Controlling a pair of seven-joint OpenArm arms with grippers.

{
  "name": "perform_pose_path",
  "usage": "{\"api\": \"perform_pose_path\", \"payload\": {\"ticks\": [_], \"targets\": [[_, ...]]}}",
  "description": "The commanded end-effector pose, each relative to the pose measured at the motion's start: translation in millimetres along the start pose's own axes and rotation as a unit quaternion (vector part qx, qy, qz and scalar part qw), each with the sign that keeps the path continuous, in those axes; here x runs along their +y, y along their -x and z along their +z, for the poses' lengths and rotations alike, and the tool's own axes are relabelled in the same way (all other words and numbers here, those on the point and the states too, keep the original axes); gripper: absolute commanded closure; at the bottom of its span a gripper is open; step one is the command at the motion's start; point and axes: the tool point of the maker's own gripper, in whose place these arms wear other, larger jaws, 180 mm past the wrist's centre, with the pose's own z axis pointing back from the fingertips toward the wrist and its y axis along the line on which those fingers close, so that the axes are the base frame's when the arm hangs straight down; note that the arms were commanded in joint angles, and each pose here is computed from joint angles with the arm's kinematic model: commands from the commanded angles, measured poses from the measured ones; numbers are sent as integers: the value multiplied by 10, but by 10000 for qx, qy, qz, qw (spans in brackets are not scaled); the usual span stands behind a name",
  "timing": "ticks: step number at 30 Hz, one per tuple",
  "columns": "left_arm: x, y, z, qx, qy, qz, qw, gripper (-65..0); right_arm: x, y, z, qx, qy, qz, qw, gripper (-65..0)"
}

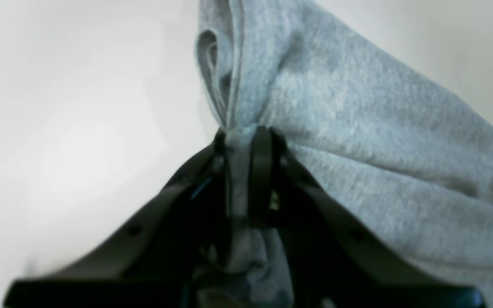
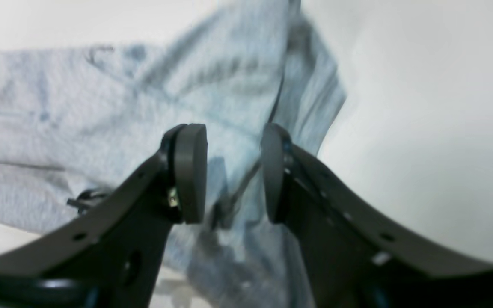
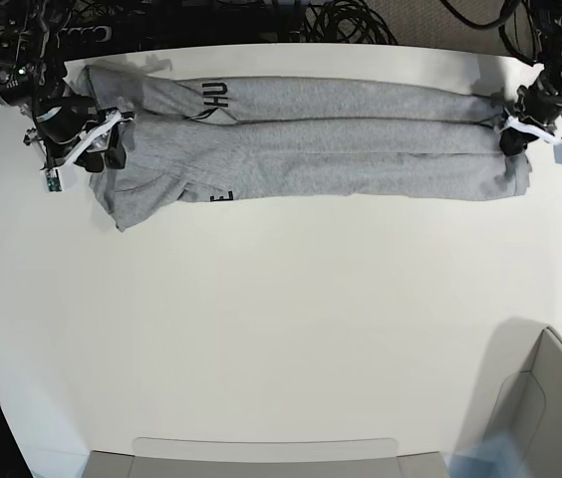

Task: Fold the T-shirt properly
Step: 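Release the strip end with the left gripper and lift it, then grasp the strip end with the left gripper and fold it toward the right gripper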

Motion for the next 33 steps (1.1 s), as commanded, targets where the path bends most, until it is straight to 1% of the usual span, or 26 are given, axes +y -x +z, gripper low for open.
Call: {"api": "perform_pose_path", "payload": {"ticks": [1, 2, 4, 6, 8, 11, 17, 24, 28, 31, 33], "targets": [[36, -324, 63, -385, -27, -80, 9992, 0, 1, -95, 39, -153, -8, 115, 9998, -221], [52, -397, 76, -467, -48, -69, 9989, 0, 4, -99, 41, -159, -9, 120, 9998, -221], [93, -475, 116, -467, -103, -73, 9988, 0, 3, -105, 40, -167, -9, 122, 9998, -221], [114, -641, 201, -505, -153, -257, 9983, 0, 3, -105, 40, -167, -9, 122, 9998, -221], [18, -735, 239, -535, -77, -447, 9975, 0, 9, -98, 36, -160, -18, 112, 9998, -221], [-232, -840, 320, -631, 133, -809, 9946, 0, 50, -95, 22, -194, -55, 28, 9998, -221], [-628, -707, 463, -342, 450, -1355, 9892, 0, 80, -130, 8, -261, -84, -25, 9996, -221], [-1009, -391, 568, -127, 807, -1366, 9873, 0, 92, -126, 4, -267, -95, -53, 9996, -221], [-1224, -323, 614, -200, 1020, -1347, 9854, 0, 94, -127, 6, -265, -97, -48, 9996, -221], [-1434, -104, 537, 116, 1328, -1382, 9814, 0, 94, -127, 6, -265, -97, -48, 9996, -221], [-1513, -8, 480, 242, 1373, -1214, 9828, 0, 94, -130, 6, -273, -97, -48, 9996, -221]]}}
